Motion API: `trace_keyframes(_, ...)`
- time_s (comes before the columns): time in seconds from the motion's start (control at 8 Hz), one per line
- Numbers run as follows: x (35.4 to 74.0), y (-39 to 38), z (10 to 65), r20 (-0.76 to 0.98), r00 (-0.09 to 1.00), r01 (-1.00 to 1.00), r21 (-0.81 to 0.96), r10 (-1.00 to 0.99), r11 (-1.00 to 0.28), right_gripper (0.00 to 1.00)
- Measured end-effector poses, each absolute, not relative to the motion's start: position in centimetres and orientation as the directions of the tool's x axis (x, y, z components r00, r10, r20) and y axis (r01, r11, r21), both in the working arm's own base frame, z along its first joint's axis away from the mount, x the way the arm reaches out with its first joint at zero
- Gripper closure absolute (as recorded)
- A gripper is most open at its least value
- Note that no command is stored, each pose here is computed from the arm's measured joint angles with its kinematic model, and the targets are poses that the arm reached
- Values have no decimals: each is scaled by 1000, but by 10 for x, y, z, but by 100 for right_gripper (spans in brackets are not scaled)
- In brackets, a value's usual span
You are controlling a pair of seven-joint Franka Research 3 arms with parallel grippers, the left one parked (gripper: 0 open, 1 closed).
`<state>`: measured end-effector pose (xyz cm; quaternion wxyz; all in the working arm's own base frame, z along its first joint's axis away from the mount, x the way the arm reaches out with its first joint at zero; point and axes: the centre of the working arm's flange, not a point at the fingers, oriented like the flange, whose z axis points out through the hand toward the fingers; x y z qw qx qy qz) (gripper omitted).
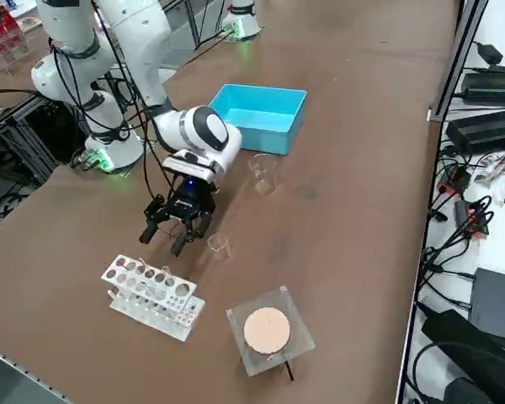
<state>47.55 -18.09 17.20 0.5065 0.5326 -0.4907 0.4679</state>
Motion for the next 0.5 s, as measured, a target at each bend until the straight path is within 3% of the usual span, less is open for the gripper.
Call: trace_keyframes(0.5,468,-188,156,998,53,-999,53,-32,1,18)
